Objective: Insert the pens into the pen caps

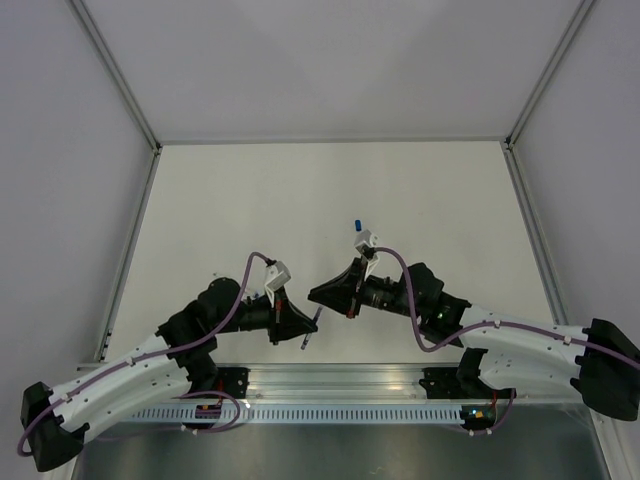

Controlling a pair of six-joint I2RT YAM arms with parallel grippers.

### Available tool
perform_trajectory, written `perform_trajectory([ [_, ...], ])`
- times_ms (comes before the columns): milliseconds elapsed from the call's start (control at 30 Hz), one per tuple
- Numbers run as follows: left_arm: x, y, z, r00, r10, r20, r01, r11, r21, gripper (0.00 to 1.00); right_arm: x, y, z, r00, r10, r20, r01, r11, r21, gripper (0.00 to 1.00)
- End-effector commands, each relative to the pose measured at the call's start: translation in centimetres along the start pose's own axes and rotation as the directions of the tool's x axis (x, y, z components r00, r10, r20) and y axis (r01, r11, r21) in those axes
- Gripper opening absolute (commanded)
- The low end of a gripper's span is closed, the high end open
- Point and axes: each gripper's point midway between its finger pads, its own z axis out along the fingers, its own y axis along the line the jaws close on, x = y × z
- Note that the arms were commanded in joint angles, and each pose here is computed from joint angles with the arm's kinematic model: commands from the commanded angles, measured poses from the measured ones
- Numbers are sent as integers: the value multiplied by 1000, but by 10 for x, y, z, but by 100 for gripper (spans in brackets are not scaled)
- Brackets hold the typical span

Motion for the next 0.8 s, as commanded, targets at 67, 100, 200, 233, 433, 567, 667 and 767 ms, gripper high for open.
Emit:
perform_trajectory([
  [67,-159,-44,-28,824,137,549,-169,986,8,2,80,21,1,925,122,-360,-143,989,-32,12],
  [100,-158,-44,-28,825,140,548,-172,985,7,2,75,22,6,929,116,-351,-137,990,-35,17],
  [200,-151,-42,-28,832,140,537,-171,985,8,2,52,17,21,951,91,-297,-95,996,3,31],
  [233,-145,-40,-27,838,137,528,-168,986,11,2,36,19,27,963,67,-262,-67,998,7,38],
  [433,-126,-36,-30,847,117,518,-154,988,29,2,-30,7,41,993,-2,-116,18,990,139,51],
  [567,-117,-30,-30,858,117,501,-144,990,15,2,-65,19,41,997,-40,-60,47,990,133,59],
  [667,-111,-28,-30,864,112,491,-138,990,17,2,-92,24,37,997,-69,-26,73,986,151,69],
  [767,-106,-25,-30,869,104,485,-125,992,12,2,-112,29,30,995,-99,-7,99,982,163,75],
])
